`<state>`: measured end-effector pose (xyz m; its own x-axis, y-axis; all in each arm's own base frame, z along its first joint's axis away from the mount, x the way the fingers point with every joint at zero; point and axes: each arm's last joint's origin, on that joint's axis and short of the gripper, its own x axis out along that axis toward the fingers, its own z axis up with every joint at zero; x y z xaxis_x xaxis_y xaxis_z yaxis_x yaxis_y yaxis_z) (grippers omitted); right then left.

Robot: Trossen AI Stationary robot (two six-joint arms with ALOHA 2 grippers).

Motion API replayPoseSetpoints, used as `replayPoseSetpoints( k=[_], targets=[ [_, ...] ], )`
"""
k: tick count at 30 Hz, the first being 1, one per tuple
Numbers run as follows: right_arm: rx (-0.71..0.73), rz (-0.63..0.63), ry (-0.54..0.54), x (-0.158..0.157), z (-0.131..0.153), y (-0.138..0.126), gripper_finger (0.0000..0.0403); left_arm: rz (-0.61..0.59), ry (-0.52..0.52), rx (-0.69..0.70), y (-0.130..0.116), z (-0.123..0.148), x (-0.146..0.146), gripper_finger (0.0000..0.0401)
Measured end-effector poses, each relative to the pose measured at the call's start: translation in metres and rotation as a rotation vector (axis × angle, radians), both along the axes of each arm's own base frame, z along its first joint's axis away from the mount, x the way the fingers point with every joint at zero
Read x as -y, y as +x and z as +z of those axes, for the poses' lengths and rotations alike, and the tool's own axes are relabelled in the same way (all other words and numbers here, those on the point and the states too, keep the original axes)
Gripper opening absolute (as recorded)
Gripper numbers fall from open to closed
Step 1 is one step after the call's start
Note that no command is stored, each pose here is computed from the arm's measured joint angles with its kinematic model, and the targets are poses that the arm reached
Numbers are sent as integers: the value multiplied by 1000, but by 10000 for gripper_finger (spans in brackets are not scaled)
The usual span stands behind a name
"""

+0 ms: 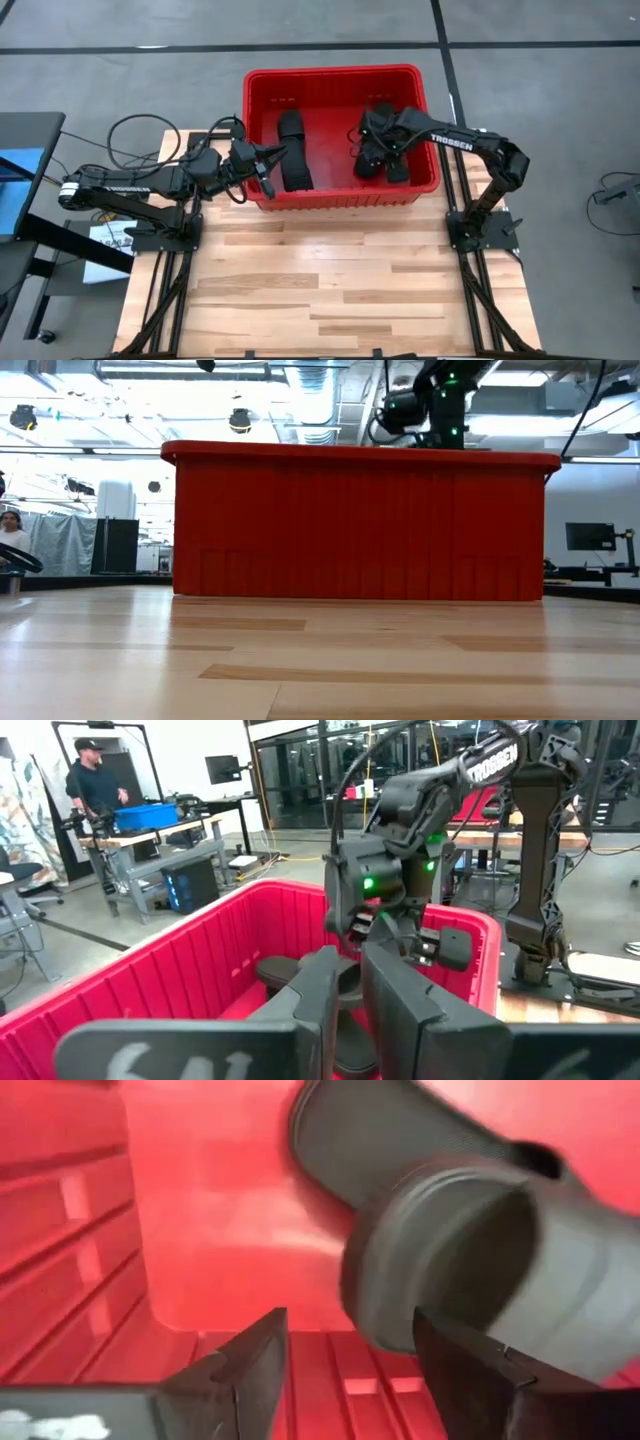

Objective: Pick and place slides into bin
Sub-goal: Return to Home Position

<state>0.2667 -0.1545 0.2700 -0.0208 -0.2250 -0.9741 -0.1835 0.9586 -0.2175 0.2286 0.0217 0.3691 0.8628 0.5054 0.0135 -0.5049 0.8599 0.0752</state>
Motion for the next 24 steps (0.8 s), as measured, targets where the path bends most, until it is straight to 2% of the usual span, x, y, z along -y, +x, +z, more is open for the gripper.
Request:
replayPoseSetpoints(
  k=[11,19,24],
  targets=[
    [105,3,-65,-1,58,6,205,0,0,0,0,0,0,41],
    [185,-57,-210,-2,116,-1,203,-1,0,-5,-3,1,0,41],
    [281,-110,-243,-7,150,-10,203,4,-6,-141,-9,17,-1,41]
  ],
)
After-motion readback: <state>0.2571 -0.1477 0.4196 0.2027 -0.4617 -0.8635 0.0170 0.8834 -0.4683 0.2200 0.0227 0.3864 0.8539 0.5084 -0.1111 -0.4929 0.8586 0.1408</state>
